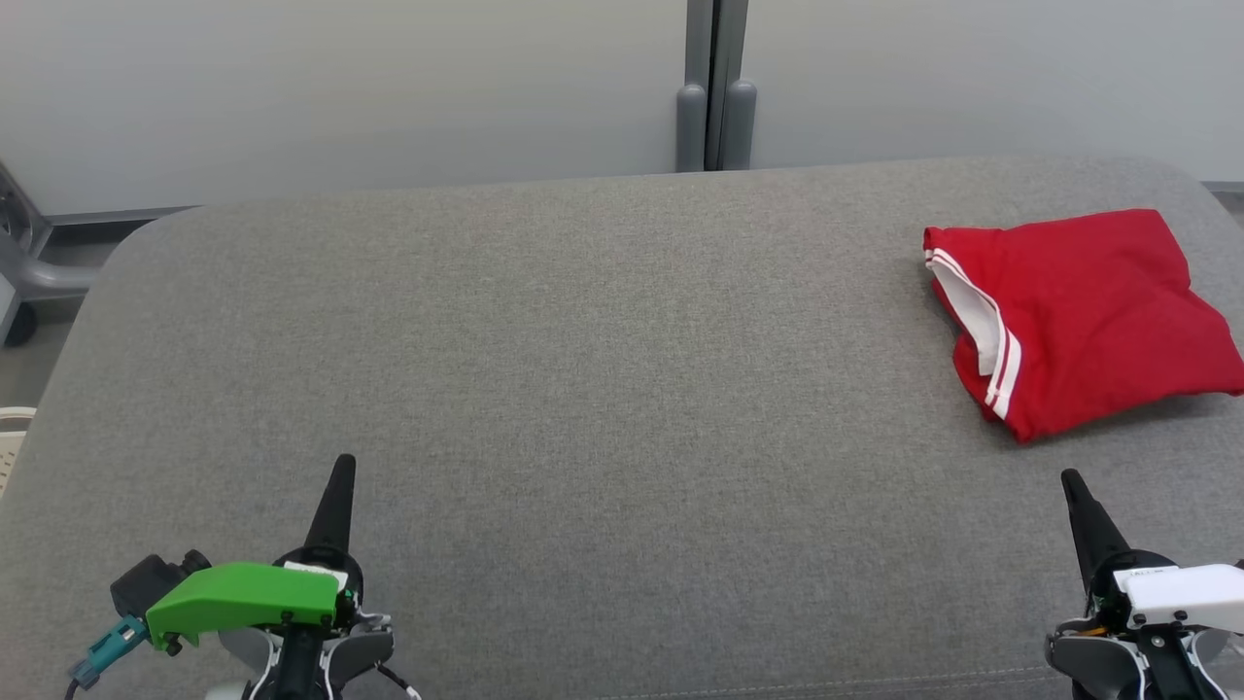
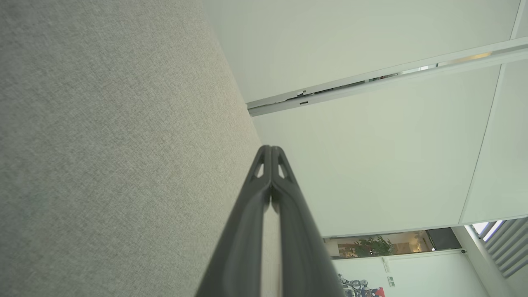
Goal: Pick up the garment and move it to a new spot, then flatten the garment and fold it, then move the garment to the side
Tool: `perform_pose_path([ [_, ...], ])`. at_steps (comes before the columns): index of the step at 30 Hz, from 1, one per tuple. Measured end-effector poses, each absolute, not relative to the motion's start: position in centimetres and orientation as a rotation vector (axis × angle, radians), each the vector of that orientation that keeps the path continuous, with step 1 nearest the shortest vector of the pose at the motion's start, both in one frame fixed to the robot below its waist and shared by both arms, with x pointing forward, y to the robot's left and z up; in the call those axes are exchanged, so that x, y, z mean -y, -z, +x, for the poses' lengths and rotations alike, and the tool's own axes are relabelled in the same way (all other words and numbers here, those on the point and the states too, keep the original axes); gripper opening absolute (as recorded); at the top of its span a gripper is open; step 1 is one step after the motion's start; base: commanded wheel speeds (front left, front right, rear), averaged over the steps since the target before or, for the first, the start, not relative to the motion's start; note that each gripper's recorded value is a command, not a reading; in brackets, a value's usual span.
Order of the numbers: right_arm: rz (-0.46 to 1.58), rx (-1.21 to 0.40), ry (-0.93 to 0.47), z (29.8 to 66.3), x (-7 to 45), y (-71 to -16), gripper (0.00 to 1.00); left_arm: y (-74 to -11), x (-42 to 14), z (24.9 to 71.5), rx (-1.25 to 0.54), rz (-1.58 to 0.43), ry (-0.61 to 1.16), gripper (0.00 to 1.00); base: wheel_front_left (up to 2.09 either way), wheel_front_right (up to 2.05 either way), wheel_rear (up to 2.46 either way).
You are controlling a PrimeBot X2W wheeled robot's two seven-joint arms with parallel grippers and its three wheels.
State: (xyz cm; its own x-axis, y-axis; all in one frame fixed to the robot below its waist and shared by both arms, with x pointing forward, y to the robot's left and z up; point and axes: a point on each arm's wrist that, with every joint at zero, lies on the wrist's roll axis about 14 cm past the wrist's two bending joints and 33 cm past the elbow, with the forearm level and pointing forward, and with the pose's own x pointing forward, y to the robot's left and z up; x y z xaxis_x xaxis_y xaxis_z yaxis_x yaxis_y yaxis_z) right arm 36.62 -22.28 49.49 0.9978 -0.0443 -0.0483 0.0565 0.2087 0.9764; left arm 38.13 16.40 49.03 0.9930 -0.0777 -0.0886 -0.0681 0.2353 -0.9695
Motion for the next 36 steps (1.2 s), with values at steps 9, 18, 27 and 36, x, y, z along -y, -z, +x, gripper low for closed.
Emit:
perform_pose_path([
  [9, 1.419, 0.015, 0.078, 36.5, 23.0, -49.7, 0.0, -49.3, -15.9, 38.6, -0.125, -1.401, 0.02, 0.0, 0.0, 0.0, 0.0],
  [18, 1.481, 0.042, 0.082, 36.4, 23.7, -50.0, 0.0, -49.8, -15.6, 39.2, -0.113, -1.469, 0.042, 0.0, 0.0, 0.0, 0.0],
  [27, 1.537, 0.069, 0.086, 36.2, 24.3, -50.2, 0.0, -50.2, -15.2, 39.6, -0.106, -1.525, 0.062, 0.0, 0.0, 0.0, 0.0],
  [36, 1.574, 0.09, 0.089, 36.1, 24.8, -50.4, 0.0, -50.6, -14.9, 40.0, -0.1, -1.569, 0.078, 0.0, 0.0, 0.0, 0.0],
])
